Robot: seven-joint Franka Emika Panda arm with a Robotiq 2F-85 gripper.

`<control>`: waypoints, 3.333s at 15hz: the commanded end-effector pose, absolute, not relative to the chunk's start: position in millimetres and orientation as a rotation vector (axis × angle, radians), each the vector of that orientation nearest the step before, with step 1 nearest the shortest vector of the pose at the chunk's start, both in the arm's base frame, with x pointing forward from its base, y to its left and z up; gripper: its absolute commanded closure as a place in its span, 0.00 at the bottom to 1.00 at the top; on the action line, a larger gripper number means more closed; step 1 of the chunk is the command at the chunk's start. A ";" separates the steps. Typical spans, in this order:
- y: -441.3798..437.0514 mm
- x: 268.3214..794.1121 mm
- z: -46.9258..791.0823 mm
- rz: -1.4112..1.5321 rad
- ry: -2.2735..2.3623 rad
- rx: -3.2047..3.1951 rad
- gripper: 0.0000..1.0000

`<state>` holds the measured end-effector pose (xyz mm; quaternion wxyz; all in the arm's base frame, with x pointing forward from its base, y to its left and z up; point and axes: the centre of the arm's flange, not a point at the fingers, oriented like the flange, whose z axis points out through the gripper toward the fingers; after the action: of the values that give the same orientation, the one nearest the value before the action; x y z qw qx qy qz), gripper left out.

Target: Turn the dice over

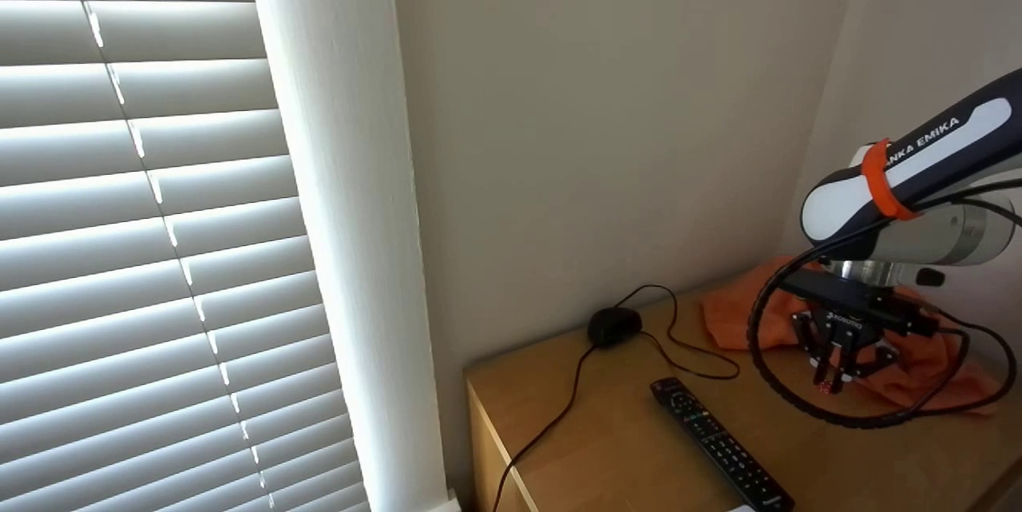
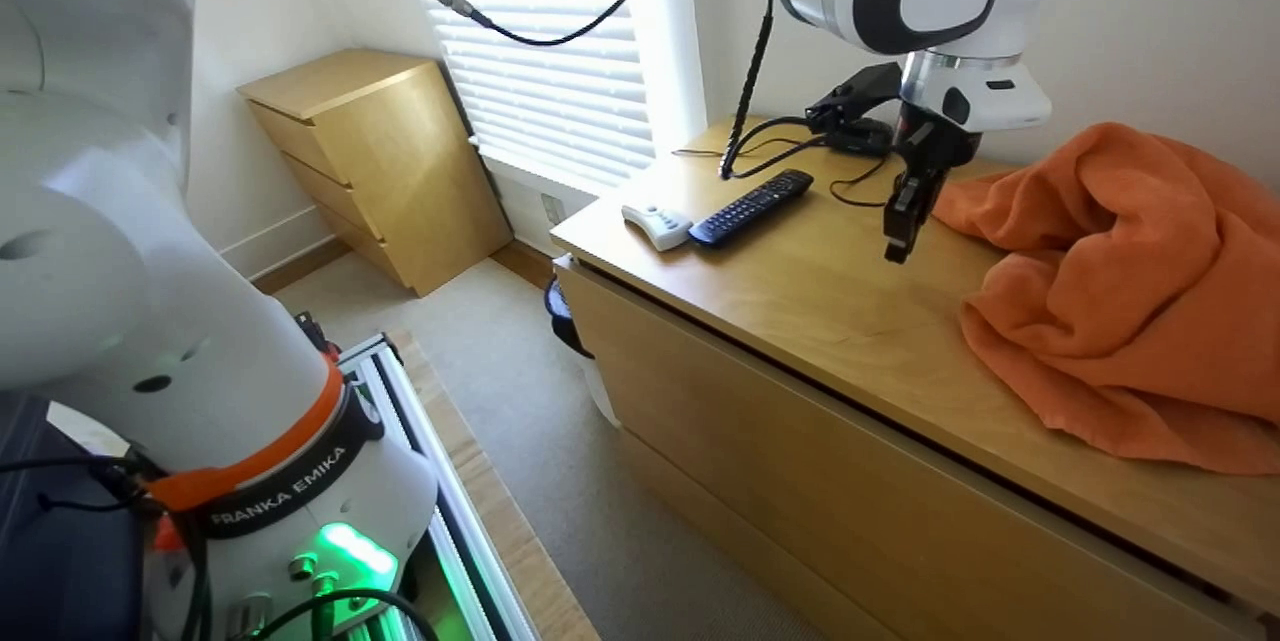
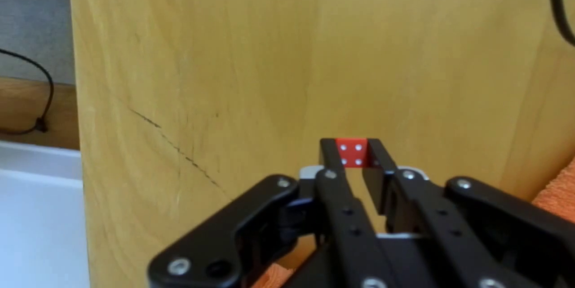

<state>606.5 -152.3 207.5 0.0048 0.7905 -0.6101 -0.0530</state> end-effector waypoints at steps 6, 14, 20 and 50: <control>-113.6 586.8 188.4 0.147 -1.739 2.222 0.95; -103.1 584.1 162.9 0.380 -1.693 2.091 0.95; -87.4 580.9 154.8 0.477 -1.731 2.035 0.95; -150.3 565.4 265.0 0.184 -1.801 2.259 0.00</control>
<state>581.5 -138.0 244.9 0.1516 0.7649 -0.6167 0.1079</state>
